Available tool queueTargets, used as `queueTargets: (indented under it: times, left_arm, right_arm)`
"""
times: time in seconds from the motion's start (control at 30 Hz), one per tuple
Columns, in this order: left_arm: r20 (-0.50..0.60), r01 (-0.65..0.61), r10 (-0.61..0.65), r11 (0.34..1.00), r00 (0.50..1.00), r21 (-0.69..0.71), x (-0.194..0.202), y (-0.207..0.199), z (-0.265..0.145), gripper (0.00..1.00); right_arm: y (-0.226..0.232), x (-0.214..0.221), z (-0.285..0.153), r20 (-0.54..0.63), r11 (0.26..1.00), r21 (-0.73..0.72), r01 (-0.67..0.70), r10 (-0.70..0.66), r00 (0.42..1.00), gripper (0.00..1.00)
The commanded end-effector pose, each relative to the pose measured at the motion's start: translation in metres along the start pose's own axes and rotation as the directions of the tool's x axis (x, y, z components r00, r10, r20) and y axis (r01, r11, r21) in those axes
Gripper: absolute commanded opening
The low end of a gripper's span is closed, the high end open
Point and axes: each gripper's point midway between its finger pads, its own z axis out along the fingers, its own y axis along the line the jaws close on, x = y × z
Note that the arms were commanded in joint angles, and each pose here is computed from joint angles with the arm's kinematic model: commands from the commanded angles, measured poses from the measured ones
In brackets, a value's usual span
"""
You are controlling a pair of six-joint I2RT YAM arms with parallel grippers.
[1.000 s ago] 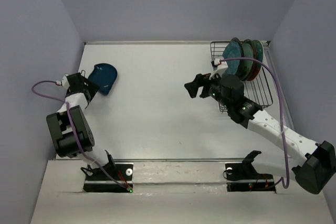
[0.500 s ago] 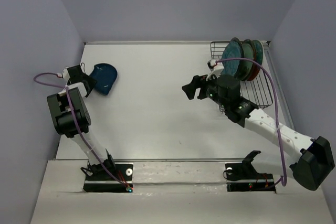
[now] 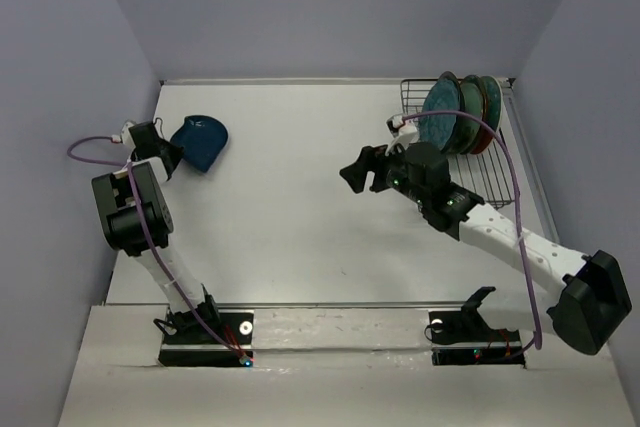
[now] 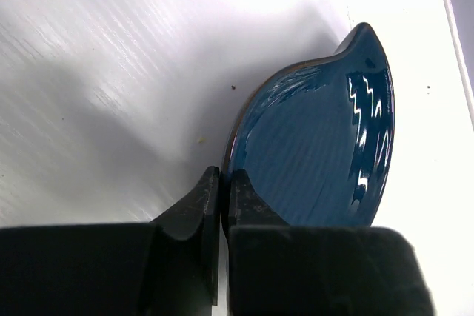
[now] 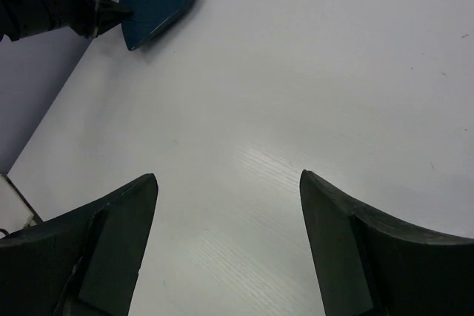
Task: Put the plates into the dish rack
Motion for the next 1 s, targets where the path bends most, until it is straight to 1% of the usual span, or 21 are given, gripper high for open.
queueTargets:
  times: [0.0,0.07,0.1,0.13,0.17,0.2,0.23,0.27,0.33,0.4,0.43,0.47,0.53,0.57,0.6,0.67,0.7,0.73,0.77,0.87,0.97]
  left_arm:
    - [0.040,-0.043,0.039,0.995,0.998,0.087,-0.013,-0.027,-0.026,0.06]
    - [0.055,-0.055,0.048,0.988,0.997,0.144,-0.018,-0.046,-0.039,0.06]
    - [0.072,-0.072,0.059,0.979,0.996,0.188,-0.023,-0.063,-0.053,0.06]
    - [0.088,-0.096,0.077,0.967,0.993,0.234,-0.027,-0.079,-0.068,0.06]
    - [0.075,-0.108,0.092,0.964,0.993,0.244,-0.020,-0.083,-0.069,0.06]
    - [0.093,-0.121,0.099,0.953,0.991,0.277,-0.023,-0.096,-0.083,0.06]
    - [0.080,-0.131,0.112,0.944,0.990,0.302,-0.011,-0.105,-0.091,0.06]
    - [0.075,-0.113,0.093,0.935,0.993,0.336,-0.007,-0.115,-0.099,0.06]
    - [0.037,-0.104,0.098,0.899,0.995,0.425,0.017,-0.137,-0.124,0.06]
    - [0.027,-0.088,0.086,0.865,0.996,0.494,0.026,-0.158,-0.148,0.06]
    - [-0.001,-0.082,0.097,0.853,0.995,0.515,0.038,-0.161,-0.156,0.06]
    - [-0.019,-0.068,0.095,0.826,0.995,0.560,0.048,-0.175,-0.171,0.06]
    - [-0.069,-0.046,0.108,0.801,0.992,0.596,0.066,-0.181,-0.184,0.06]
    - [-0.091,-0.034,0.114,0.787,0.989,0.616,0.075,-0.185,-0.191,0.06]
    - [-0.123,-0.013,0.122,0.757,0.985,0.653,0.086,-0.193,-0.205,0.06]
    - [-0.133,-0.014,0.146,0.721,0.980,0.693,0.097,-0.204,-0.226,0.06]
    - [-0.136,-0.014,0.155,0.708,0.978,0.706,0.101,-0.207,-0.233,0.06]
    - [-0.141,-0.019,0.179,0.680,0.974,0.733,0.109,-0.213,-0.246,0.06]
    - [-0.135,-0.022,0.180,0.675,0.974,0.737,0.108,-0.213,-0.248,0.06]
    - [-0.172,-0.015,0.244,0.614,0.954,0.789,0.127,-0.221,-0.270,0.06]
    - [-0.196,0.007,0.262,0.583,0.945,0.813,0.139,-0.223,-0.286,0.06]
  right_arm:
    - [0.036,-0.018,0.008,0.021,0.990,-0.131,-0.042,0.045,0.999,0.83]
    - [0.039,-0.011,0.018,-0.015,0.987,-0.145,-0.066,0.065,0.998,0.83]
    - [0.048,-0.016,0.020,-0.017,0.983,-0.163,-0.085,0.083,0.996,0.83]
    - [0.046,-0.011,0.027,-0.037,0.982,-0.151,-0.112,0.108,0.994,0.84]
    - [0.050,-0.009,0.031,-0.044,0.981,-0.157,-0.111,0.105,0.993,0.85]
    - [0.050,-0.009,0.035,-0.050,0.979,-0.151,-0.134,0.128,0.991,0.85]
    - [0.054,-0.016,0.040,-0.041,0.977,-0.156,-0.143,0.139,0.990,0.86]
    - [0.051,-0.010,0.049,-0.060,0.977,-0.144,-0.157,0.149,0.987,0.86]
    - [0.056,-0.017,0.057,-0.059,0.970,-0.148,-0.192,0.185,0.981,0.87]
    - [0.055,-0.016,0.068,-0.065,0.967,-0.133,-0.215,0.208,0.976,0.88]
    - [0.055,-0.017,0.071,-0.064,0.968,-0.131,-0.215,0.208,0.976,0.88]
    - [0.053,-0.022,0.077,-0.047,0.972,-0.119,-0.203,0.198,0.979,0.88]
    - [0.047,-0.025,0.083,-0.033,0.978,-0.082,-0.191,0.189,0.981,0.93]
    - [0.046,-0.039,0.086,-0.005,0.982,-0.061,-0.180,0.180,0.984,0.94]
    - [0.036,-0.028,0.092,-0.040,0.987,-0.006,-0.163,0.162,0.986,0.95]
    - [0.029,-0.034,0.097,-0.019,0.987,0.039,-0.158,0.159,0.987,0.96]
    - [0.029,-0.034,0.098,-0.020,0.986,0.040,-0.163,0.163,0.986,0.96]
    - [0.029,-0.033,0.096,-0.021,0.985,0.041,-0.170,0.171,0.985,0.96]
    - [0.025,-0.037,0.096,-0.011,0.984,0.048,-0.173,0.173,0.985,0.96]
    - [0.022,-0.033,0.097,-0.016,0.984,0.059,-0.171,0.172,0.985,0.96]
    - [0.008,-0.022,0.099,-0.027,0.978,0.106,-0.179,0.183,0.983,0.93]
